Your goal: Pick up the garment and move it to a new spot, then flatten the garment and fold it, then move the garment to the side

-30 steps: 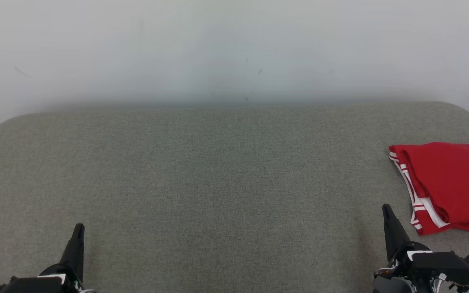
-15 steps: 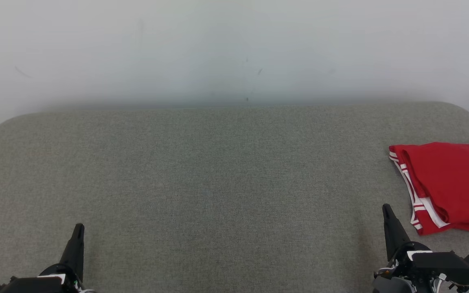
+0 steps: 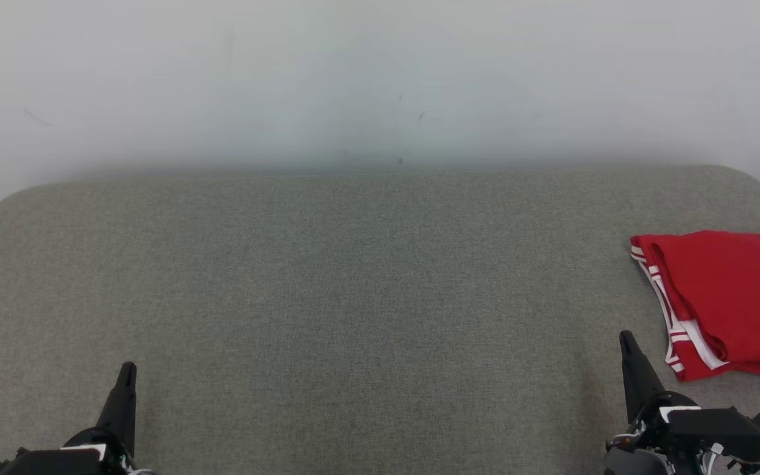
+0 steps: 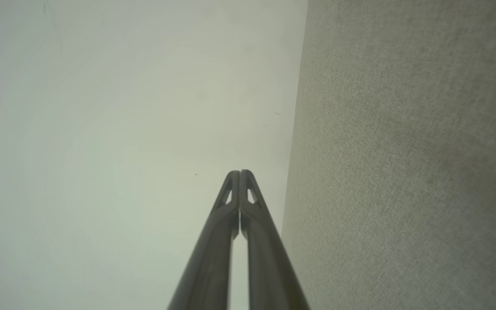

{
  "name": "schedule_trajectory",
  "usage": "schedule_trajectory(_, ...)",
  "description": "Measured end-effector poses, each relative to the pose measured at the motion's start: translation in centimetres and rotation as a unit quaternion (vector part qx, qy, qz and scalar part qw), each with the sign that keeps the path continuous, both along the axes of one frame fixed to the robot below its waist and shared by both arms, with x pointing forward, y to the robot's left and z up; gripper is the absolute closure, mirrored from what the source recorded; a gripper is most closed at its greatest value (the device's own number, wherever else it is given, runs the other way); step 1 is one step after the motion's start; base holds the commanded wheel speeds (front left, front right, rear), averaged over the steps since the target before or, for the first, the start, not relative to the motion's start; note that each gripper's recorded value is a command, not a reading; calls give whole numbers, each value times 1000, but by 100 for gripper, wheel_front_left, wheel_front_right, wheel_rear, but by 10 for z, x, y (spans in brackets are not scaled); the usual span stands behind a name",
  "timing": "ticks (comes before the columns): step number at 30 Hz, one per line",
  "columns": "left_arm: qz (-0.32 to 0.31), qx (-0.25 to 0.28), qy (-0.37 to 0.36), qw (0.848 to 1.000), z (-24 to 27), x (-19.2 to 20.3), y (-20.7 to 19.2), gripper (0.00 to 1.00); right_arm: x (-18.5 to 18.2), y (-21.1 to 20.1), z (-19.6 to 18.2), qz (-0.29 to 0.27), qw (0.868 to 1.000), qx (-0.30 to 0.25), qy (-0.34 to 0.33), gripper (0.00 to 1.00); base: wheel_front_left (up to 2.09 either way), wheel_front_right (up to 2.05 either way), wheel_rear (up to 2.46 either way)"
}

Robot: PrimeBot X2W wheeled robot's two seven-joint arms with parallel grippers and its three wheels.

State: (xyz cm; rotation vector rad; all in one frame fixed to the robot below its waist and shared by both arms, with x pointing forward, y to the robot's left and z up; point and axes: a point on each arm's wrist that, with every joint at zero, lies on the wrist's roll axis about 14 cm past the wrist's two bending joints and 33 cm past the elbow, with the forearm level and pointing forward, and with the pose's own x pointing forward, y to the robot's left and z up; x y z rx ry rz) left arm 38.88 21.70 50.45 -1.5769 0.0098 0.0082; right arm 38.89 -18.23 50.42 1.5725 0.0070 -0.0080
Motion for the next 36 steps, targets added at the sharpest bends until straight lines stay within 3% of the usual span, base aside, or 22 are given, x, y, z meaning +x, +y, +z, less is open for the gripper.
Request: schedule_trajectory(36,0,0,0,1000,0,0,0,100,0,0,0,0,1000,0,0,100,0,0,0)
